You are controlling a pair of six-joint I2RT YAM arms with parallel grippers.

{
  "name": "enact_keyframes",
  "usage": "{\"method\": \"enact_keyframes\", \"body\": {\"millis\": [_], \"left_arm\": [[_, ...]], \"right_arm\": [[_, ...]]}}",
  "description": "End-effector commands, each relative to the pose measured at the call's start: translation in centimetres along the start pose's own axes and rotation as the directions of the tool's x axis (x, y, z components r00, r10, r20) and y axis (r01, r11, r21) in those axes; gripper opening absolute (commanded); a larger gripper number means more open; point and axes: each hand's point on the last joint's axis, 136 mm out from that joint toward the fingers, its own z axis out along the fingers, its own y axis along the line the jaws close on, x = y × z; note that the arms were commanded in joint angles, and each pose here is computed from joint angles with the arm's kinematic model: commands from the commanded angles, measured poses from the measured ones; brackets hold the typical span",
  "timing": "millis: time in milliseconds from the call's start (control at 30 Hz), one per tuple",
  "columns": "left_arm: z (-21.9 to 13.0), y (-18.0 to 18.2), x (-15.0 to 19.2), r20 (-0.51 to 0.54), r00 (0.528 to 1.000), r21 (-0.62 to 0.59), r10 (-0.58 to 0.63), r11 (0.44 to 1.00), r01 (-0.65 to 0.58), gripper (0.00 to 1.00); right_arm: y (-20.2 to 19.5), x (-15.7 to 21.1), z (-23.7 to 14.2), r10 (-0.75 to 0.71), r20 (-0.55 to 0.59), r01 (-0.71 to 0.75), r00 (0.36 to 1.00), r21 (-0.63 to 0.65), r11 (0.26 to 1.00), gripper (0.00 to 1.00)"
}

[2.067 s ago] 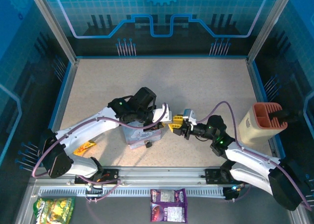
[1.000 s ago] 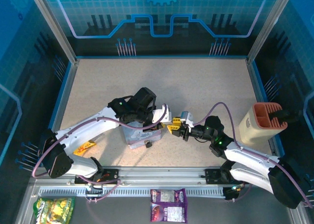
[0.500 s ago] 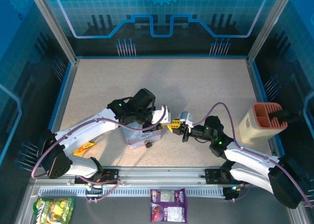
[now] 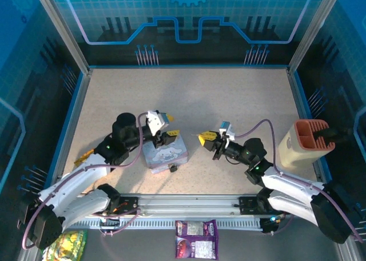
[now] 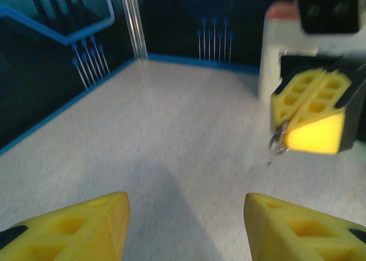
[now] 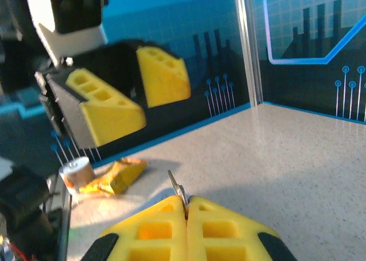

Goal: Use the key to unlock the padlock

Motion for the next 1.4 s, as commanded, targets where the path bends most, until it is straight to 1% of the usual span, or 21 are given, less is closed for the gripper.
{"method": "enact_keyframes", "body": {"millis": [0, 33, 100, 167, 367, 600, 900, 1367], "left_arm": [[-0.5, -1.6, -4.2, 0.223, 0.972, 0.120, -0.075, 0.992, 0.048, 0.55], [-0.5, -2.0, -4.3, 0.241, 0.966, 0.151, -0.090, 0.987, 0.054, 0.53], [-0.4, -2.4, -4.6, 0.281, 0.951, 0.191, -0.131, 0.978, 0.078, 0.52], [-0.4, -2.7, -4.8, 0.312, 0.937, 0.232, -0.157, 0.969, 0.085, 0.49], [-0.2, -3.5, -4.3, 0.313, 0.933, 0.291, -0.180, 0.953, 0.087, 0.44], [-0.3, -4.5, -4.9, 0.307, 0.929, 0.371, -0.209, 0.925, 0.086, 0.39], [0.4, -4.4, -4.7, 0.285, 0.926, 0.391, -0.249, 0.912, 0.124, 0.35], [1.0, -5.6, -4.7, 0.260, 0.930, 0.440, -0.260, 0.889, 0.125, 0.26]], "right_arm": [[0.4, -4.2, -0.4, 0.113, 0.218, -0.108, 0.969, -0.037, 0.993, 0.00], [0.7, -5.0, -0.5, 0.121, 0.256, -0.109, 0.959, -0.058, 0.992, 0.00], [0.8, -5.2, 0.0, 0.151, 0.255, -0.136, 0.955, -0.073, 0.988, 0.00], [1.8, -5.3, 0.4, 0.124, 0.259, -0.102, 0.958, -0.099, 0.990, 0.00], [2.2, -5.7, 0.3, 0.102, 0.278, -0.079, 0.955, -0.091, 0.993, 0.00], [2.8, -5.7, 0.5, 0.090, 0.275, -0.062, 0.957, -0.109, 0.992, 0.00], [4.0, -6.2, 0.7, 0.077, 0.276, -0.034, 0.958, -0.155, 0.987, 0.00], [4.4, -6.0, 1.5, 0.092, 0.264, -0.048, 0.960, -0.166, 0.985, 0.00]]}}
